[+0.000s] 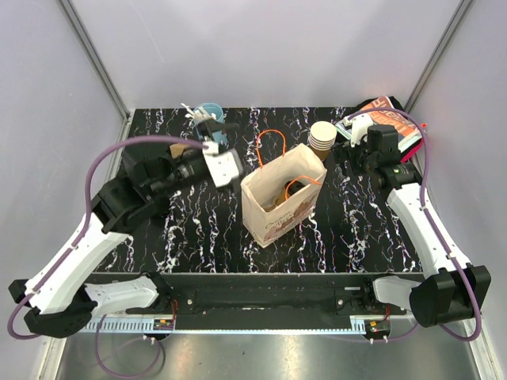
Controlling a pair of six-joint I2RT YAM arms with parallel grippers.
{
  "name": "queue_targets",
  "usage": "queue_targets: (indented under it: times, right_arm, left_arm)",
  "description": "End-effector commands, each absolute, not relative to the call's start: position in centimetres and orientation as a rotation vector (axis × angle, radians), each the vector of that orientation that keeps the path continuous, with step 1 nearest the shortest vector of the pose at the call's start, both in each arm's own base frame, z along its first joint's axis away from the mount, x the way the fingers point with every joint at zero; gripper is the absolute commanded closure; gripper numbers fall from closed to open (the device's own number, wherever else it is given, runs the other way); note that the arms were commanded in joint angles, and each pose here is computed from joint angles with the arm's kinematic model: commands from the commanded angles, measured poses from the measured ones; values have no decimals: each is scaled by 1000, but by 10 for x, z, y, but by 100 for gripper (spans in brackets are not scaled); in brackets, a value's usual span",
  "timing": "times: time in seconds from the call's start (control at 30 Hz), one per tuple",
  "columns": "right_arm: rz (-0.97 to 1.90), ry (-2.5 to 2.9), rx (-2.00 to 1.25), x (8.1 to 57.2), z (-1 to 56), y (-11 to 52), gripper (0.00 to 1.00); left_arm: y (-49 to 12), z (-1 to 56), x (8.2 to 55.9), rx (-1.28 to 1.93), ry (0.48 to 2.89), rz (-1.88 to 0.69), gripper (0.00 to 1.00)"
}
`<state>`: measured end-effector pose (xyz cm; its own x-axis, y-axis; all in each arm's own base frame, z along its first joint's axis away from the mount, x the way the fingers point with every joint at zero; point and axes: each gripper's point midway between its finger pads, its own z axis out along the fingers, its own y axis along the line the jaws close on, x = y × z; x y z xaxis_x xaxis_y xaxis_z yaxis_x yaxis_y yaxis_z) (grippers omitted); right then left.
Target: Pack the takeout coffee
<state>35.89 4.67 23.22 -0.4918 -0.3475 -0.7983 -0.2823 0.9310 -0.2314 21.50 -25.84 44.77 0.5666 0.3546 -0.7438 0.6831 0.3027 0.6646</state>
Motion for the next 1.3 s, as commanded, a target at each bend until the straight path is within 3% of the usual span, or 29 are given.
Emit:
queue_targets:
  times: [0.0, 0.5, 0.87, 1.27]
  right_arm:
    - [-106, 2076, -436, 361, 251, 43, 0]
    - [-155, 2040, -416, 359, 262, 35, 1]
    - [-218, 1953, -317, 365, 289, 23, 0]
    - [-227, 1750, -214, 351, 351, 15, 0]
  left_arm:
    - [-216, 449, 249, 1053, 1320, -166, 1]
    - [-114, 427, 322, 588, 1828, -14, 1]
    - [-76, 397, 366, 305, 1914, -343, 1]
    - [-62, 384, 363, 203, 1865, -552, 1]
